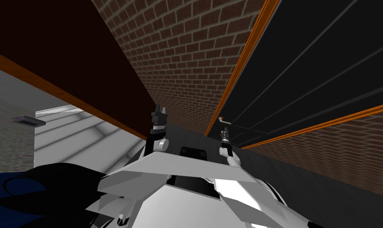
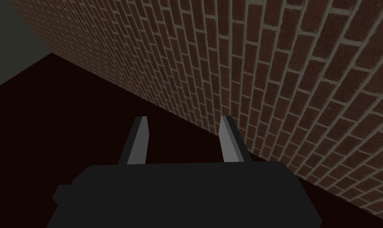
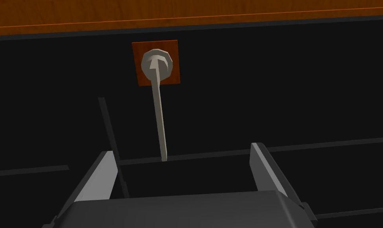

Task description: Pull the door open

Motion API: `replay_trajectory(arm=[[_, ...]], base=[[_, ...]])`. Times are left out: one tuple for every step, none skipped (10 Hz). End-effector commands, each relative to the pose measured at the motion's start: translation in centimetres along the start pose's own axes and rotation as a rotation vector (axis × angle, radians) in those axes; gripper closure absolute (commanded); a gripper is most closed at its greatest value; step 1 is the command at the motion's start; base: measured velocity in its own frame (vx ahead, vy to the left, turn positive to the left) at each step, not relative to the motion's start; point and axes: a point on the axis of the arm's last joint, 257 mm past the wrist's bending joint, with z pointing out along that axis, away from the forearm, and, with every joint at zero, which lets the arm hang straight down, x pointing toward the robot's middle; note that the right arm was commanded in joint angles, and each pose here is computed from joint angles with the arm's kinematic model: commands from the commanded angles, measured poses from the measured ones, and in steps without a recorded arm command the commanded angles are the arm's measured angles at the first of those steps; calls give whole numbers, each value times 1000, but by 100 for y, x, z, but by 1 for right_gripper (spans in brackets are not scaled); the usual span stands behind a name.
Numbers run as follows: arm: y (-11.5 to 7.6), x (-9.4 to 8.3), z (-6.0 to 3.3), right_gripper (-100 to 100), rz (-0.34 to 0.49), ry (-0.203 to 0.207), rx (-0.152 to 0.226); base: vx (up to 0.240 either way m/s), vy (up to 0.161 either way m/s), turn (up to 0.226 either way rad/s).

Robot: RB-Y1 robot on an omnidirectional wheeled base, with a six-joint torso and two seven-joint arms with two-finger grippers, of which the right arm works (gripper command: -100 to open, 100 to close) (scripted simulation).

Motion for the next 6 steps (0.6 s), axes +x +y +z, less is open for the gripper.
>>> replay_trajectory(arm=[[-111, -64, -37, -100, 5, -12, 29], [-180, -98, -57, -100, 7, -20, 47], [-180, -98, -57, -100, 7, -20, 47], [-201, -108, -64, -100, 8, -23, 53], [-235, -125, -74, -100, 9, -27, 61], [-248, -132, -79, -100, 10, -28, 65]], base=[[32, -111, 136], [55, -122, 148], [35, -82, 51], [11, -42, 23], [5, -38, 53], [11, -32, 44]])
